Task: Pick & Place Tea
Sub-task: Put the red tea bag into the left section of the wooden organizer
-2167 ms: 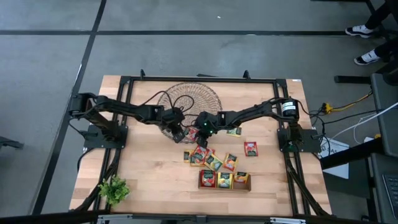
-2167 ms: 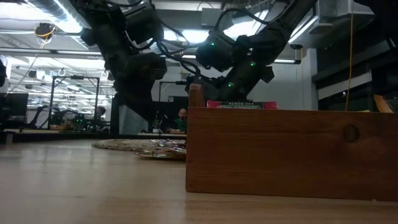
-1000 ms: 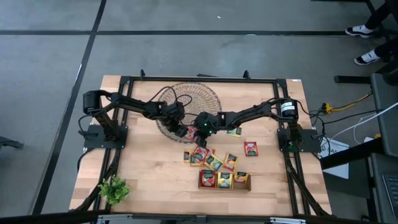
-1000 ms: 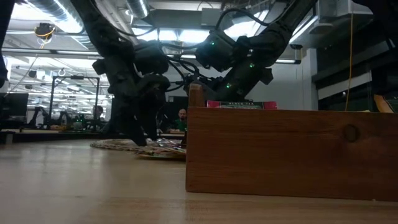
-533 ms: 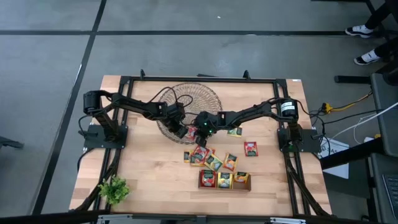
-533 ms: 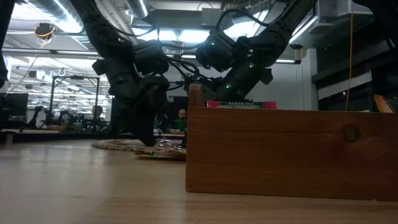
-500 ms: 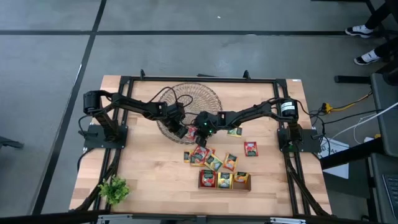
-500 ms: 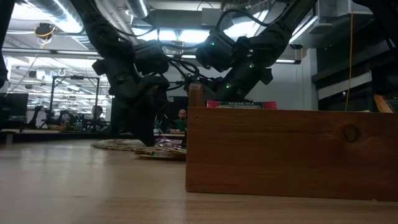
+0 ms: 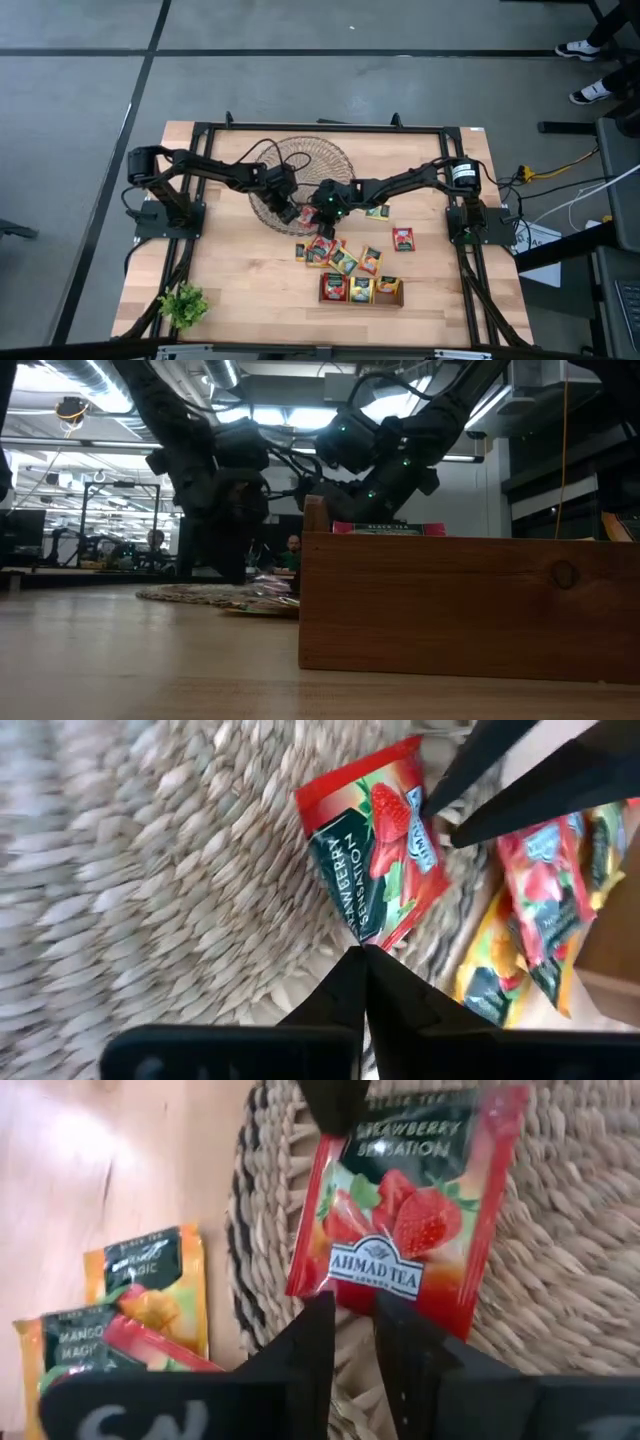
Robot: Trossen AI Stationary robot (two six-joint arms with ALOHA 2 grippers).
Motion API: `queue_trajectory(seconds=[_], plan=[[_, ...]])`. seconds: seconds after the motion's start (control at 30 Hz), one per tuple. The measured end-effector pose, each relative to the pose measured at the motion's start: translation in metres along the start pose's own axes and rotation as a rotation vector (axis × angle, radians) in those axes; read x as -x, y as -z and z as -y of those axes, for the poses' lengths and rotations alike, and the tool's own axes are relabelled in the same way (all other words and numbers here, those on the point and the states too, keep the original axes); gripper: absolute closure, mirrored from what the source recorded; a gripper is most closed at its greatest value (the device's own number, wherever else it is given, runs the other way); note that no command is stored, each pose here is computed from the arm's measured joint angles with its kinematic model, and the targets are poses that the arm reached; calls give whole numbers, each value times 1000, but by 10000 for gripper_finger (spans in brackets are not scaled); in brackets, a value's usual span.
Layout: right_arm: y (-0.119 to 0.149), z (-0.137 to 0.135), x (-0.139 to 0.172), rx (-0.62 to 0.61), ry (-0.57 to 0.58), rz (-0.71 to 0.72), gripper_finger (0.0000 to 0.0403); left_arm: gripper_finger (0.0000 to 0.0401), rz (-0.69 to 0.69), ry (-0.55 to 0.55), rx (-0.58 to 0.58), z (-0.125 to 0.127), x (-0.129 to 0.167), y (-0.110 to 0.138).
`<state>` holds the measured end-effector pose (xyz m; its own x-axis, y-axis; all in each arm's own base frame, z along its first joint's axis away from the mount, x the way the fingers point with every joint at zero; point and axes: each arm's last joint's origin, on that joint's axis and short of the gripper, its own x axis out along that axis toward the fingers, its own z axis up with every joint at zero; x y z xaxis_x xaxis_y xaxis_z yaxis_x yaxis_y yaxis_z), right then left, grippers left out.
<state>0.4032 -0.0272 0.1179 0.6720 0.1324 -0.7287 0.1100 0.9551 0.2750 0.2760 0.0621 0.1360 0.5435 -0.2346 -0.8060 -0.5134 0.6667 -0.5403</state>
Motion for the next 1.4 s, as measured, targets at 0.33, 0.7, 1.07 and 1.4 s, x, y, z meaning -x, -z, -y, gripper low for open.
queue_trajectory(seconds=[0.33, 0.7, 1.07, 1.4], plan=[[-23, -15, 42, 59, -49, 67, 319, 399, 44, -71, -150, 13, 39, 10], [-38, -38, 119, 162, -77, 92, 319, 399, 53, -131, -346, 64, 60, 21], [-18, -39, 207, 82, 105, -45, 319, 399, 19, -81, -435, 112, 61, 13], [8, -25, 223, -9, 393, -272, 319, 399, -31, -16, -530, 149, 44, -1]])
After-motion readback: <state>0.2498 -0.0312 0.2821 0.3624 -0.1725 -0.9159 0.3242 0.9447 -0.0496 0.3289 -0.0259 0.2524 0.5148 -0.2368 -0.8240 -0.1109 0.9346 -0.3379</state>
